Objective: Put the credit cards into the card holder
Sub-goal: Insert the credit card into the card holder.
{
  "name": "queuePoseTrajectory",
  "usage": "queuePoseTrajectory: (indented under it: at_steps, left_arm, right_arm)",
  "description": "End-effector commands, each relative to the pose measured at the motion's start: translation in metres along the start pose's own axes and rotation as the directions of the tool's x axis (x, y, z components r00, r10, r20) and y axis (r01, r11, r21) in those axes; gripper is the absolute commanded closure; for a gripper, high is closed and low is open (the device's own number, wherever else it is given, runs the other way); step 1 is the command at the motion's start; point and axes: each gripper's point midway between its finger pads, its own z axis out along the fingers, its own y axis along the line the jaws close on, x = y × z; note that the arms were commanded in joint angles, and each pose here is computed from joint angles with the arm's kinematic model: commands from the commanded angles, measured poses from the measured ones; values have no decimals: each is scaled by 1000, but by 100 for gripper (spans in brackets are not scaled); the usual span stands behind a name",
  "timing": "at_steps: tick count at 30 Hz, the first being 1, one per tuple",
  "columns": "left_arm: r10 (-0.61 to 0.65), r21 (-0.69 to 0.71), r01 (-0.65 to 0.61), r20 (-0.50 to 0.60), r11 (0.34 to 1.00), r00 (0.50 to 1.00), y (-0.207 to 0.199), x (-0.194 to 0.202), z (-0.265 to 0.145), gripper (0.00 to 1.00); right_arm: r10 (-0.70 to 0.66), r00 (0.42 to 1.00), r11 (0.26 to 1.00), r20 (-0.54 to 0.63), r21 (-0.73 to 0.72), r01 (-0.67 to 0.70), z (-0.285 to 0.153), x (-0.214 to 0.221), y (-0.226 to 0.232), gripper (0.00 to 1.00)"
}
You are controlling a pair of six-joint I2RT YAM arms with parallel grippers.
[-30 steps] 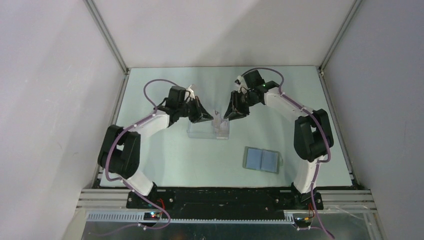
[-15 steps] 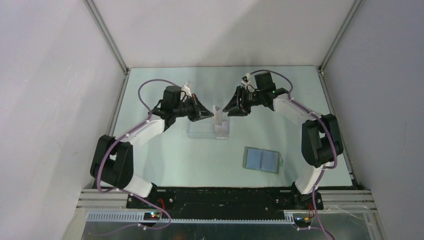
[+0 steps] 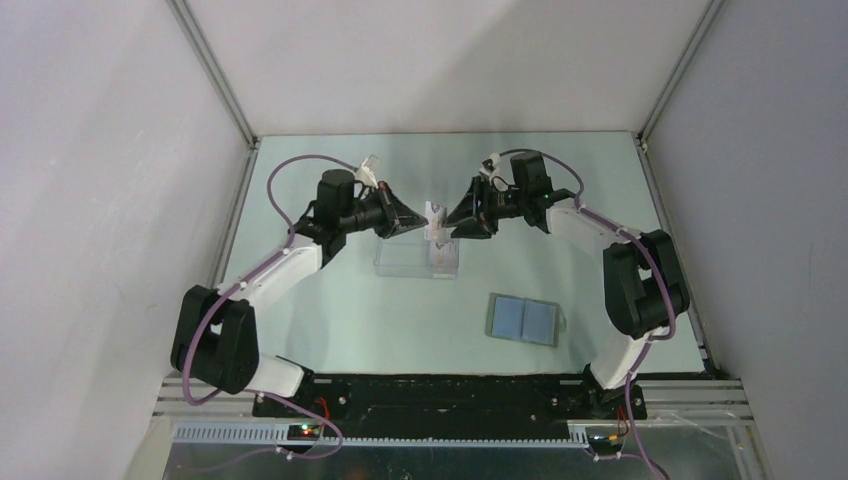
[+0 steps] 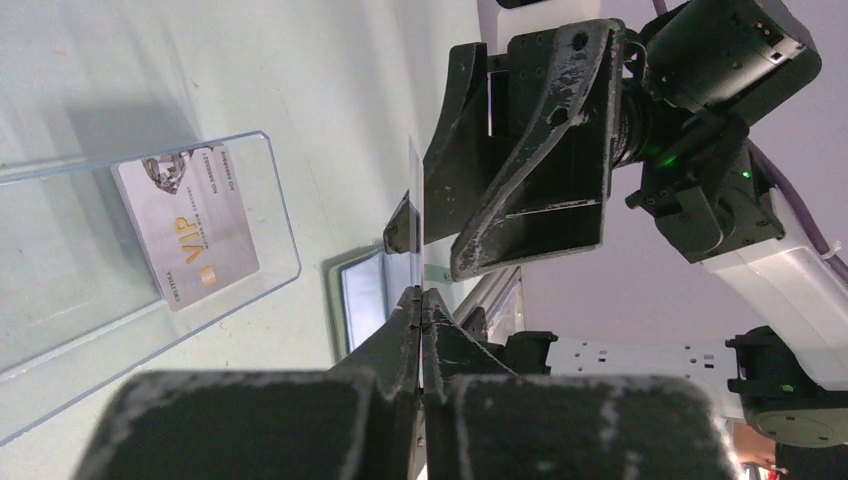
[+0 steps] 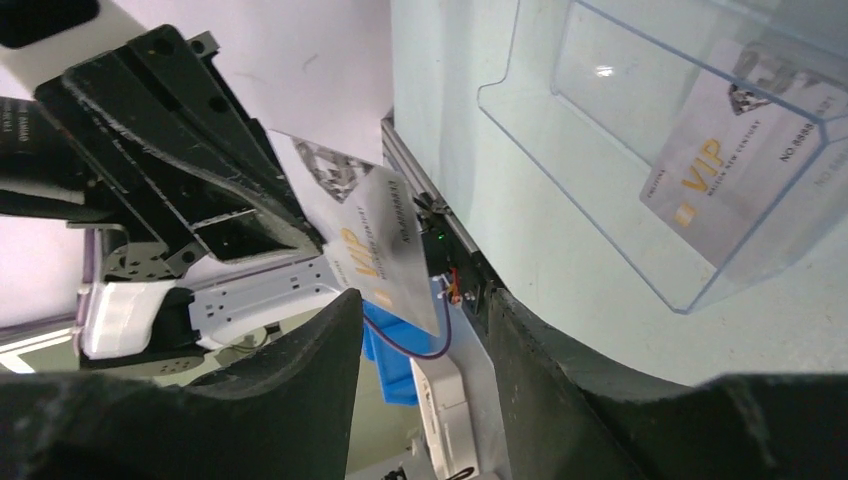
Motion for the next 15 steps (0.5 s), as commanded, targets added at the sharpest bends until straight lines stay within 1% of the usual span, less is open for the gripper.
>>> queuePoseTrajectory:
  at_steps: [1,5,10,15]
  left_arm:
    - [24,55,-25,26,998,999,-17,-6,-9,100]
    - [20,50,-21,24,999,1000,-14,-5,-8,100]
    - [16,44,-17,26,999,1000,-11,-3,-8,100]
    - [20,51,-21,33,998,999,-14,-4,-9,100]
  right_arm:
    - [-106,994,980,38,-166,110,-9,0,50,47]
    - [-125,991,968,54,-211,134,-12,0,67,50]
    - [-126,990,963,65,-230,138,-17,0,75,58]
    - [-110,992,965,69,-230,123,-18,2,69,59]
